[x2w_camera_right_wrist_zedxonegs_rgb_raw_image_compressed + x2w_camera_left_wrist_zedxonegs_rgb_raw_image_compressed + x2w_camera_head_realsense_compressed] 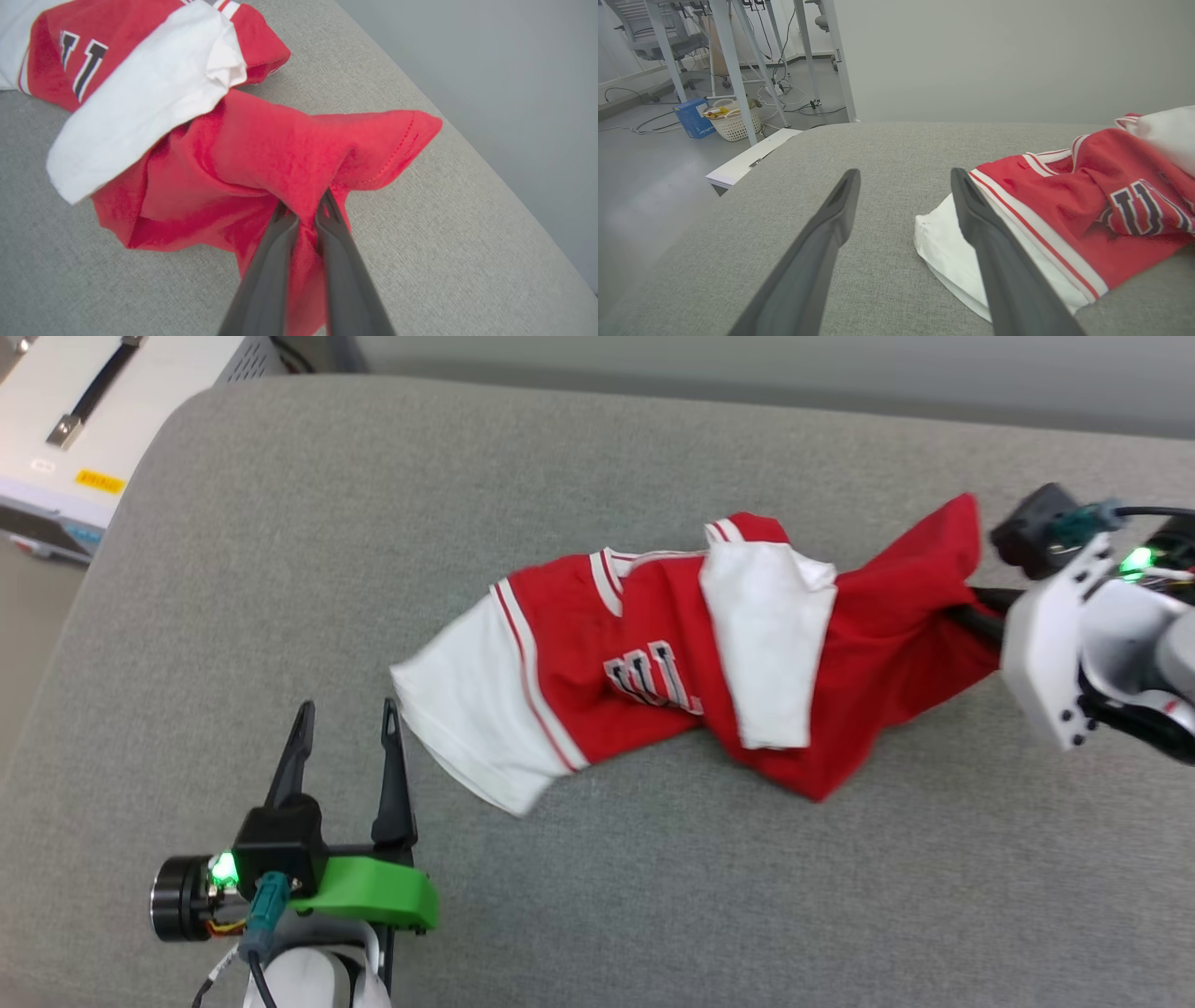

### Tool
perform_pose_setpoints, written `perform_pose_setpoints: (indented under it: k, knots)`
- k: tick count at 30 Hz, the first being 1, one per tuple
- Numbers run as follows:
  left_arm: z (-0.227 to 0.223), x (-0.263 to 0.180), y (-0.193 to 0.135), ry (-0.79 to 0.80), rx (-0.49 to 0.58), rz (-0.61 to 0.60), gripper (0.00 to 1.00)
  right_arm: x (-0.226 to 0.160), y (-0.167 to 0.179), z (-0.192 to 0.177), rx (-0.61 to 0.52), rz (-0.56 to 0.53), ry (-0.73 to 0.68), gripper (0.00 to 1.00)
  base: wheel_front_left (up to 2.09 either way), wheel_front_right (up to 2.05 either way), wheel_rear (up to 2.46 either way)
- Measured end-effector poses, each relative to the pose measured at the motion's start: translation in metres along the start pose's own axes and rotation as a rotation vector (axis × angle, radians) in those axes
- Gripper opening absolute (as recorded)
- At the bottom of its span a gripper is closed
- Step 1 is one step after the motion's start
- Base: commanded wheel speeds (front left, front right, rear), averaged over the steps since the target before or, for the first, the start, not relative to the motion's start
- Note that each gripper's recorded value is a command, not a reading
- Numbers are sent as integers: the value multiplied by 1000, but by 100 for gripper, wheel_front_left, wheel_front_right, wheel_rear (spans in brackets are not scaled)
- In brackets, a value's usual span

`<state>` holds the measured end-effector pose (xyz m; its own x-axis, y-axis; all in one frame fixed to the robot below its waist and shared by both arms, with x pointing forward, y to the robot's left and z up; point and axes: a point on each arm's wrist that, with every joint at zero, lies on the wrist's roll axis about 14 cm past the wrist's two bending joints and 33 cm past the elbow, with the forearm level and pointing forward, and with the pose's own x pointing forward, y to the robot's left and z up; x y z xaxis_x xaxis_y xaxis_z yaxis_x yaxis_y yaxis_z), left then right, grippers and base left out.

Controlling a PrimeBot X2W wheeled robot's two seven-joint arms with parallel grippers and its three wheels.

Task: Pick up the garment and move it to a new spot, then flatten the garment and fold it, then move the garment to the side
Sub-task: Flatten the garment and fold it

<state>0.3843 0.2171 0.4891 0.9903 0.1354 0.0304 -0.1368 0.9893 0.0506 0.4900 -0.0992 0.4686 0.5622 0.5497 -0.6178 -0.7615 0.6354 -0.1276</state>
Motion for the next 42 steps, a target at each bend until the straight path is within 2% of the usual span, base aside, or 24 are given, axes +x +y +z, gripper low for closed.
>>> perform_pose_setpoints:
  k: [3, 6, 14, 22, 24, 26, 27, 28, 33, 36, 42]
  knots:
    - [0, -7, -4, 2, -7, -13, 100, -30, -16, -6, 30, -59, -14, 0, 0, 0, 0]
    - [1, -11, -9, 0, -7, -30, 100, -58, -20, -30, 83, -94, 7, 0, 0, 0, 0]
    - [5, -17, -25, -10, -19, -82, 100, -114, 8, -117, 327, -127, 83, 0, 0, 0, 0]
    - [8, -18, -35, -21, -19, -119, 100, -121, 77, -199, 591, -97, 180, 0, 0, 0, 0]
    - [6, -18, -35, -15, -17, -120, 100, -117, 90, -212, 630, -93, 199, 0, 0, 0, 0]
    - [4, -19, -35, -8, -12, -121, 100, -114, 87, -216, 623, -115, 191, 0, 0, 0, 0]
    - [3, -19, -35, -5, -11, -120, 100, -111, 83, -214, 618, -129, 170, 36, 0, 0, 0]
    - [3, -20, -35, -3, -11, -120, 100, -109, 80, -209, 627, -139, 141, 100, 0, 0, 0]
    - [5, -21, -35, -9, -10, -121, 100, -111, 53, -175, 589, -205, -19, 100, 0, 0, 0]
    - [6, -21, -36, -15, -8, -126, 100, -124, 27, -138, 549, -250, -161, 100, 0, 0, 0]
    - [6, -23, -38, -13, -4, -132, 100, -167, -22, -61, 386, -336, -374, 100, 0, 0, 0]
